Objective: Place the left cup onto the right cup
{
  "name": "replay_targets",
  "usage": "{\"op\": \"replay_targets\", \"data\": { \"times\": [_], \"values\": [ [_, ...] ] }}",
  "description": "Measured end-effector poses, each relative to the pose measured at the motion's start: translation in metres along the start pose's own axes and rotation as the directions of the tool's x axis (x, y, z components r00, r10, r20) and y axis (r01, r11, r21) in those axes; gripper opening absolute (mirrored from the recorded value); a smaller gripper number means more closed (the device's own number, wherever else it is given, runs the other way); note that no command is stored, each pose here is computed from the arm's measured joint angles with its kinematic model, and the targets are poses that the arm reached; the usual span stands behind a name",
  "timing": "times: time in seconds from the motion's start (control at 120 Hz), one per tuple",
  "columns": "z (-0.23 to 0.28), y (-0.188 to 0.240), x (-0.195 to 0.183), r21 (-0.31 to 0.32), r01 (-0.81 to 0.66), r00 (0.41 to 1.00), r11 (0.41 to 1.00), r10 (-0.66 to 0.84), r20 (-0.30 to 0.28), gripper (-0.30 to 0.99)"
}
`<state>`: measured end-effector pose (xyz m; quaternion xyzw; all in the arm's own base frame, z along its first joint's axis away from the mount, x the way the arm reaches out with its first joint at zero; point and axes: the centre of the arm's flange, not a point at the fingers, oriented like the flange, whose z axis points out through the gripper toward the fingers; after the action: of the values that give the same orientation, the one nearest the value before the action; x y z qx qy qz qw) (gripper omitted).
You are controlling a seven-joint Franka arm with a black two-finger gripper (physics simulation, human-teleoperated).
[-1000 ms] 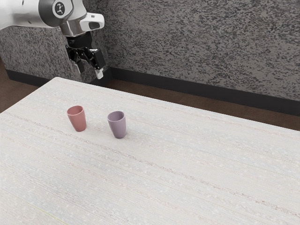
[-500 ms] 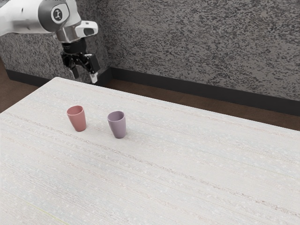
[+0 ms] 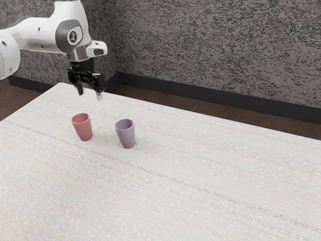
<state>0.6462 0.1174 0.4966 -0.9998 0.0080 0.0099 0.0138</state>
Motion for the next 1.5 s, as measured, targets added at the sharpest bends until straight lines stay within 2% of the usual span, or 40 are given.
{"op": "replay_targets", "data": {
  "times": [0.133,0.408,0.675,0.958,1.5],
  "values": [
    [0.018,-0.023,0.006,0.01,0.03,0.999,0.999,-0.03,-0.015,0.69],
    [0.053,-0.037,0.019,0.012,0.051,0.998,0.999,-0.051,-0.028,0.69],
    [0.083,-0.051,0.024,-0.013,0.087,0.996,0.996,-0.087,-0.015,0.69],
    [0.118,-0.076,0.025,-0.014,0.125,0.992,0.992,-0.125,0.005,0.69],
    [0.144,-0.094,0.047,0.018,0.138,0.989,0.99,-0.137,-0.064,0.69]
  ]
}}
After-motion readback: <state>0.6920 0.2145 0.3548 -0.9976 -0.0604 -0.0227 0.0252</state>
